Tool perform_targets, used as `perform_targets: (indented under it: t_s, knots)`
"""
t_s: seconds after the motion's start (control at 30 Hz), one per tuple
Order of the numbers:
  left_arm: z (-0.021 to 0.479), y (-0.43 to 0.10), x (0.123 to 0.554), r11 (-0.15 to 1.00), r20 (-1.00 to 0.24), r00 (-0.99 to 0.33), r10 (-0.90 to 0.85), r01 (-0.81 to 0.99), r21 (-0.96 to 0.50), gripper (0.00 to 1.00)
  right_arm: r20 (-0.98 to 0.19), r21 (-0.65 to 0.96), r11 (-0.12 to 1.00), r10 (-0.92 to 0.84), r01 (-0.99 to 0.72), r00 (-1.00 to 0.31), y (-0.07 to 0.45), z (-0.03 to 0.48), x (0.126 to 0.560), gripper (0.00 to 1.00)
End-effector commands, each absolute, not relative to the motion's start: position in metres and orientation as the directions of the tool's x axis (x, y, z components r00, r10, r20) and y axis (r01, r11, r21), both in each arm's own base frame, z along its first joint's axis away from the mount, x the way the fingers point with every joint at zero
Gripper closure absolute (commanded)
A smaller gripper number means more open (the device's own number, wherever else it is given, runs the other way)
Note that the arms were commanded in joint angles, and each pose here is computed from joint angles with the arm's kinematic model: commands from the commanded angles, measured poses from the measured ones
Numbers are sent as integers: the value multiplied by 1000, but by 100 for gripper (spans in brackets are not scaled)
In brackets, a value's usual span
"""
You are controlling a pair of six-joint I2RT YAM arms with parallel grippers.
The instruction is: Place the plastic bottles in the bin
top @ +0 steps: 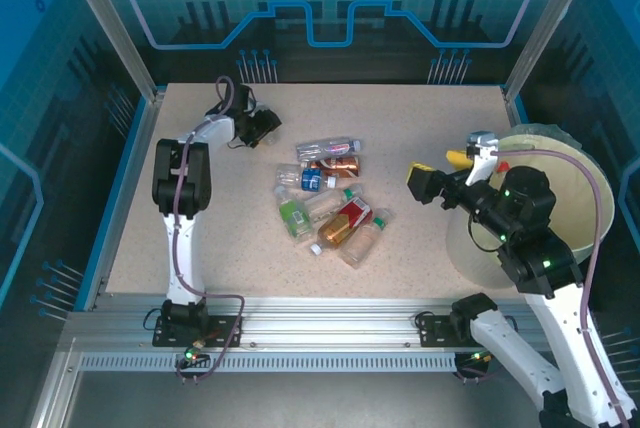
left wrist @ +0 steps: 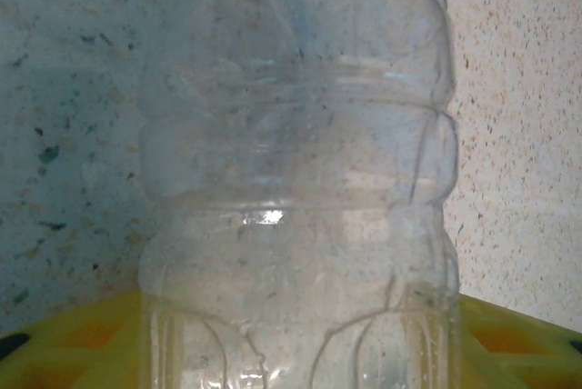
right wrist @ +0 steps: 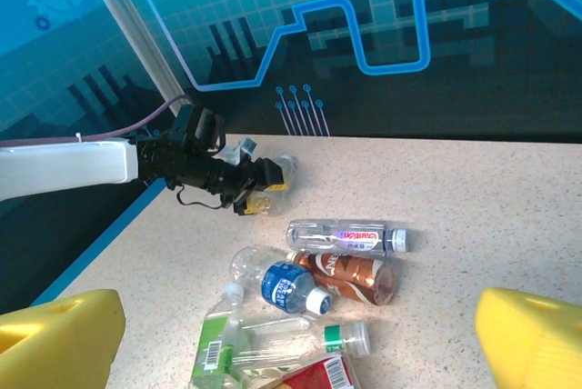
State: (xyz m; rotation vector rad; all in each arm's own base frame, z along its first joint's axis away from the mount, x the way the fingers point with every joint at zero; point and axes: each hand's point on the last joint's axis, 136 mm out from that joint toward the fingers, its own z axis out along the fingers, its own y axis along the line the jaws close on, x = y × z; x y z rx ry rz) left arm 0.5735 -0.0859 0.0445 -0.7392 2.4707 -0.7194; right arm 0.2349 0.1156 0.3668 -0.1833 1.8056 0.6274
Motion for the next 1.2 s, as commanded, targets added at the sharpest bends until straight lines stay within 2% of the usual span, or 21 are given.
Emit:
perform_targets:
  t_s: [0.0, 0.13, 0.23, 0.47, 0.8, 1.07, 1.17]
  knots:
    - [77, -94, 566, 696, -289, -746, -599, -307, -650, 50, -926, 321, 824, 169, -467, -338, 127, 374, 235, 0]
    - [104, -99, 552, 679, -339, -726, -599, -236, -695, 52, -907, 346, 807, 157, -478, -392, 145, 362, 244, 0]
    - [124, -107, 537, 661, -373, -712, -595, -169, -731, 53, -912, 339, 794, 145, -505, -384, 162, 362, 249, 0]
    - [169, -151, 481, 626, -447, -721, -530, 23, -779, 57, -877, 413, 753, 177, -513, -447, 199, 358, 266, 0]
    - [233, -227, 384, 602, -663, -699, -269, 415, -682, 56, -765, 512, 744, 167, -429, -622, 230, 345, 284, 0]
    - [277, -253, 318, 454, -782, -597, -179, 655, -604, 56, -717, 549, 720, 145, -424, -682, 250, 343, 292, 0]
    - [294, -262, 297, 330, -797, -583, -161, 729, -600, 56, -710, 573, 667, 115, -476, -695, 264, 345, 288, 0]
